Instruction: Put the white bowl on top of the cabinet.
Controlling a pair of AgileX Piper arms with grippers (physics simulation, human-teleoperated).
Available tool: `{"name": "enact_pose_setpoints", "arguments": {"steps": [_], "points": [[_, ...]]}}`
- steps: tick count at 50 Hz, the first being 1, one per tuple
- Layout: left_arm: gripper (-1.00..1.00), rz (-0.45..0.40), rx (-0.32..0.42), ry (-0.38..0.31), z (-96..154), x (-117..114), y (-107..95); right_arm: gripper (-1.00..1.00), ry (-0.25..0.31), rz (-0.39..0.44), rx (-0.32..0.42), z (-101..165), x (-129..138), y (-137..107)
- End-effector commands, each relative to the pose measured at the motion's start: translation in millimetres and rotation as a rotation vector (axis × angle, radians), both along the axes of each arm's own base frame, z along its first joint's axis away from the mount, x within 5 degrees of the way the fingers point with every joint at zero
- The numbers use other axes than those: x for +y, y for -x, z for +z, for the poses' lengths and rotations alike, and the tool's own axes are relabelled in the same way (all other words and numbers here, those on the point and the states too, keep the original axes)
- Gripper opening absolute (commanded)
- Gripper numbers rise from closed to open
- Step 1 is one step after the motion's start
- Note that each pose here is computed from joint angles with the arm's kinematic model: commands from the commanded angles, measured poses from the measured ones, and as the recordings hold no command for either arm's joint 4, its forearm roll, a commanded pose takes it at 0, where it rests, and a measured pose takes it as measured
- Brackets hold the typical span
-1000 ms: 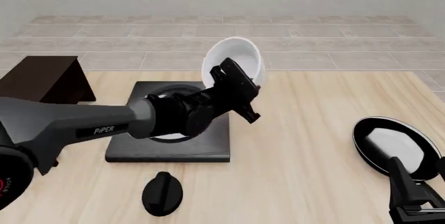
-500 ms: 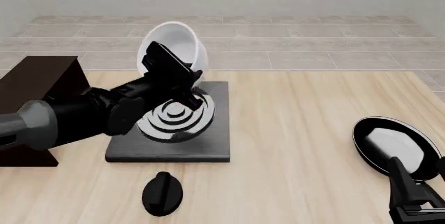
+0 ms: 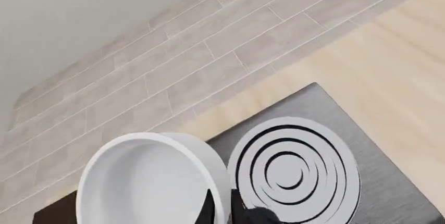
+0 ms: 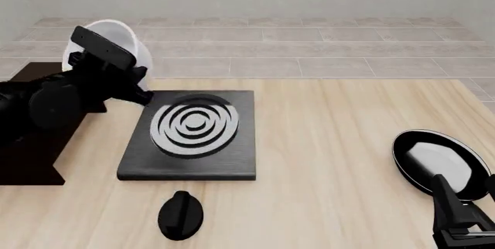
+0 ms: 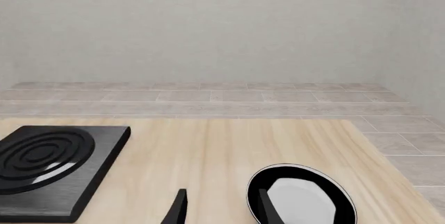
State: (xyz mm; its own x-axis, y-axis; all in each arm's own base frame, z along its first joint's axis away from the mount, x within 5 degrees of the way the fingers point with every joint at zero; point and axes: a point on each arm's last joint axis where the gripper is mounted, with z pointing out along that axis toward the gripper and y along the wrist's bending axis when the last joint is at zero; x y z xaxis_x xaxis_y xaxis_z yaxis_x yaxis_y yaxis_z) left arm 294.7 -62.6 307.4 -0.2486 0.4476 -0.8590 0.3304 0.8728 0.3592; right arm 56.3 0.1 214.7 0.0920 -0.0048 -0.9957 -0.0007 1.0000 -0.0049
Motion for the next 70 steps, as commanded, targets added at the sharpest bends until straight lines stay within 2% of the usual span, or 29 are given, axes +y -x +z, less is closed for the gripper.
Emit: {"name": "enact_pose_setpoints", "arguments": {"steps": [1, 6, 11, 14, 15, 17, 21, 29, 38, 44, 46, 47, 50, 54, 67, 70], "points": [[-1.00, 0.121, 0.025, -0.070, 28.8, 43.9, -7.6, 1.00, 0.000, 0.000, 0.000, 0.0, 0.0, 0.0], [-1.00, 0.162, 0.054, -0.112, 27.4, 61.8, -10.9, 1.00, 0.000, 0.000, 0.000, 0.0, 0.0, 0.0], [-1.00, 0.250, 0.093, -0.103, 23.2, 89.6, -26.6, 1.00, 0.000, 0.000, 0.000, 0.0, 0.0, 0.0], [-1.00, 0.301, 0.126, -0.065, 17.6, 102.0, -35.9, 1.00, 0.000, 0.000, 0.000, 0.0, 0.0, 0.0], [-1.00, 0.301, 0.126, -0.065, 17.6, 102.0, -36.0, 1.00, 0.000, 0.000, 0.000, 0.0, 0.0, 0.0], [-1.00, 0.332, 0.137, -0.078, 10.1, 115.8, -41.2, 1.00, 0.000, 0.000, 0.000, 0.0, 0.0, 0.0], [-1.00, 0.354, 0.142, -0.064, 12.9, 122.8, -48.8, 1.00, 0.000, 0.000, 0.000, 0.0, 0.0, 0.0], [-1.00, 0.430, 0.175, -0.068, 15.2, 159.3, -73.8, 1.00, 0.000, 0.000, 0.000, 0.0, 0.0, 0.0], [-1.00, 0.450, 0.207, -0.099, 6.3, 178.8, -85.4, 1.00, 0.000, 0.000, 0.000, 0.0, 0.0, 0.0], [-1.00, 0.472, 0.210, -0.085, 4.1, 187.8, -92.5, 1.00, 0.000, 0.000, 0.000, 0.0, 0.0, 0.0], [-1.00, 0.489, 0.219, -0.068, -1.3, 193.2, -96.4, 1.00, 0.000, 0.000, 0.000, 0.0, 0.0, 0.0], [-1.00, 0.477, 0.236, -0.089, -10.1, 193.9, -96.8, 1.00, 0.000, 0.000, 0.000, 0.0, 0.0, 0.0], [-1.00, 0.494, 0.227, -0.068, -8.5, 197.2, -100.2, 1.00, 0.000, 0.000, 0.000, 0.0, 0.0, 0.0], [-1.00, 0.481, 0.238, -0.086, -16.7, 196.7, -101.8, 1.00, 0.000, 0.000, 0.000, 0.0, 0.0, 0.0], [-1.00, 0.519, 0.264, -0.050, -44.9, 209.8, -110.1, 1.00, 0.000, 0.000, 0.000, 0.0, 0.0, 0.0], [-1.00, 0.521, 0.280, -0.038, -58.0, 207.8, -109.0, 1.00, 0.000, 0.000, 0.000, 0.0, 0.0, 0.0]]}}
